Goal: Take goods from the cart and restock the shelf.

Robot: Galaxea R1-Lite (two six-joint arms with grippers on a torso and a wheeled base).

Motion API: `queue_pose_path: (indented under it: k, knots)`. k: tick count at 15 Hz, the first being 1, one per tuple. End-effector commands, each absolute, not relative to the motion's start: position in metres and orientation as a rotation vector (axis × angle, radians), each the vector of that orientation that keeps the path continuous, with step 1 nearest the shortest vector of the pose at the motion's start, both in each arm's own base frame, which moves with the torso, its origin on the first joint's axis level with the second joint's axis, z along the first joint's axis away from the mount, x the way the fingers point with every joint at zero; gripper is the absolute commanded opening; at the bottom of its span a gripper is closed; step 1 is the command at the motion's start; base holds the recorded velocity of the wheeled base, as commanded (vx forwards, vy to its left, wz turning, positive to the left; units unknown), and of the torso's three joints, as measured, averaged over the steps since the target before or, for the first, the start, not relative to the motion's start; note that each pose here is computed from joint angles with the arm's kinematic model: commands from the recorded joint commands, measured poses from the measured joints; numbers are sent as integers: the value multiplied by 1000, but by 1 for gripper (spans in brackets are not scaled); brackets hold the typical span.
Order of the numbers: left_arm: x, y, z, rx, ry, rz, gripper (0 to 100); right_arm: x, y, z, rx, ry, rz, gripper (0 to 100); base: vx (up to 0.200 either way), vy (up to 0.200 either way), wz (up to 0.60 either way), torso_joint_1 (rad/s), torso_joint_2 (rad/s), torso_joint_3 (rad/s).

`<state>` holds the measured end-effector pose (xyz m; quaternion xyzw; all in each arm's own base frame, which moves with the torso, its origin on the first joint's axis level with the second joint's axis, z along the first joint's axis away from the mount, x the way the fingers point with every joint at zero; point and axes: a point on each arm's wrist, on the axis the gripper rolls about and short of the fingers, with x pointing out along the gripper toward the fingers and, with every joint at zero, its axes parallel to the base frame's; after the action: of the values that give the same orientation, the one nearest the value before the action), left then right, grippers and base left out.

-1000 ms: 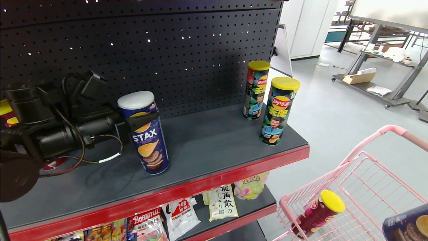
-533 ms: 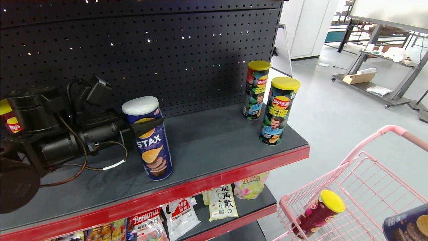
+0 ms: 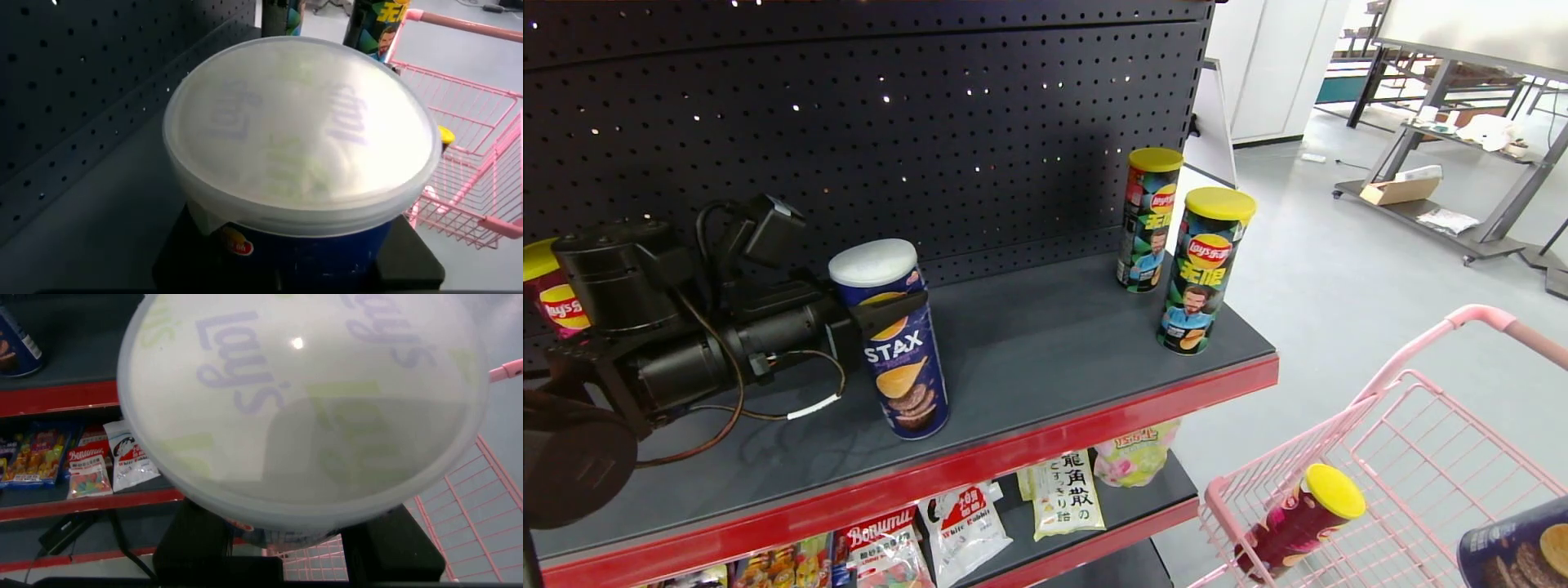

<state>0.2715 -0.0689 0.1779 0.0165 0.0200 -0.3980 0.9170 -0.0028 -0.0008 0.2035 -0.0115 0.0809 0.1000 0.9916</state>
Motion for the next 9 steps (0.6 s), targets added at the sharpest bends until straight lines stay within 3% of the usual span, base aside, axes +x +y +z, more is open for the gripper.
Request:
queue_pose_path:
  k: [1, 9]
  knots:
    - [274, -70, 173, 31, 56, -817, 0, -3, -1, 204, -24, 160, 201, 0, 0, 0, 0, 0, 0, 0]
    - [261, -72, 174, 11, 64, -835, 0, -3, -1, 204, -24, 163, 201, 0, 0, 0, 0, 0, 0, 0]
